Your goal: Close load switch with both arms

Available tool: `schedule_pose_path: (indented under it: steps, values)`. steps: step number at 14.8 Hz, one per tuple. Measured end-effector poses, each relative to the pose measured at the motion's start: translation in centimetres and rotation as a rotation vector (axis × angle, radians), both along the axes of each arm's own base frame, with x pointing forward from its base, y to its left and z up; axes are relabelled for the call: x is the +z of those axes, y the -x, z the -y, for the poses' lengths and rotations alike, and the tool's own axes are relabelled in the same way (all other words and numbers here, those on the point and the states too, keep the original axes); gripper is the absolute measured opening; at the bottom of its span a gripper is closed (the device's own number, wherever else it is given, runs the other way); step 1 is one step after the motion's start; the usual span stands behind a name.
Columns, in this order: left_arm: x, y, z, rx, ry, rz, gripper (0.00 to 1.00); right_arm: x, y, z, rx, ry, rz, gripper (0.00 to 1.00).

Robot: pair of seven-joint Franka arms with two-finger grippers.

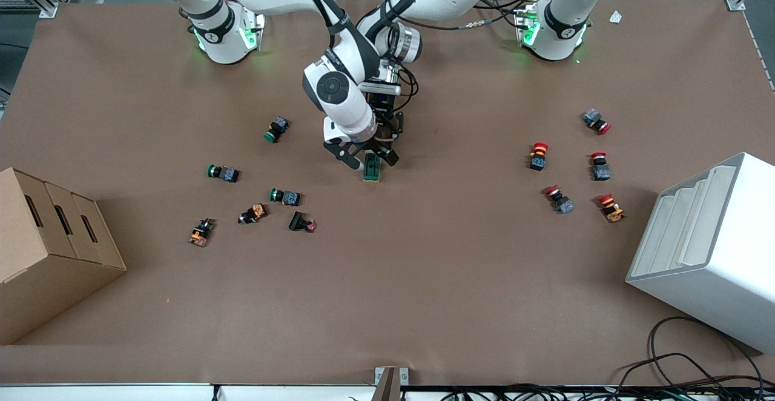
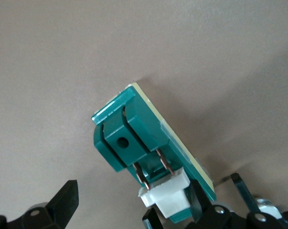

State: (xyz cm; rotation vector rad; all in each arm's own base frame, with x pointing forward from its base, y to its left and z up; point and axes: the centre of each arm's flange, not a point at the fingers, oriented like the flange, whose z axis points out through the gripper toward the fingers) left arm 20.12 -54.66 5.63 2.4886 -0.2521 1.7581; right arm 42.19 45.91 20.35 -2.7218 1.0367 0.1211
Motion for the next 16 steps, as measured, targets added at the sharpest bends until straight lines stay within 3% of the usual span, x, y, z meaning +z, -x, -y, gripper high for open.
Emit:
schedule_pose_path:
  steps: [5,10,16]
  values:
    - [0.0,-0.1,0.0,0.001,0.001,0.001,0.99,0.8,-1.3,0.5,-0.034,-0.008,-0.018,1.0]
    - [0.3,-0.4,0.4,0.005,0.009,0.005,0.99,3.9,-5.9,1.4,-0.084,-0.052,0.024,1.0]
    - [0.4,-0.7,0.5,0.009,0.013,0.009,0.99,3.5,-6.3,0.5,-0.079,-0.056,0.023,1.0]
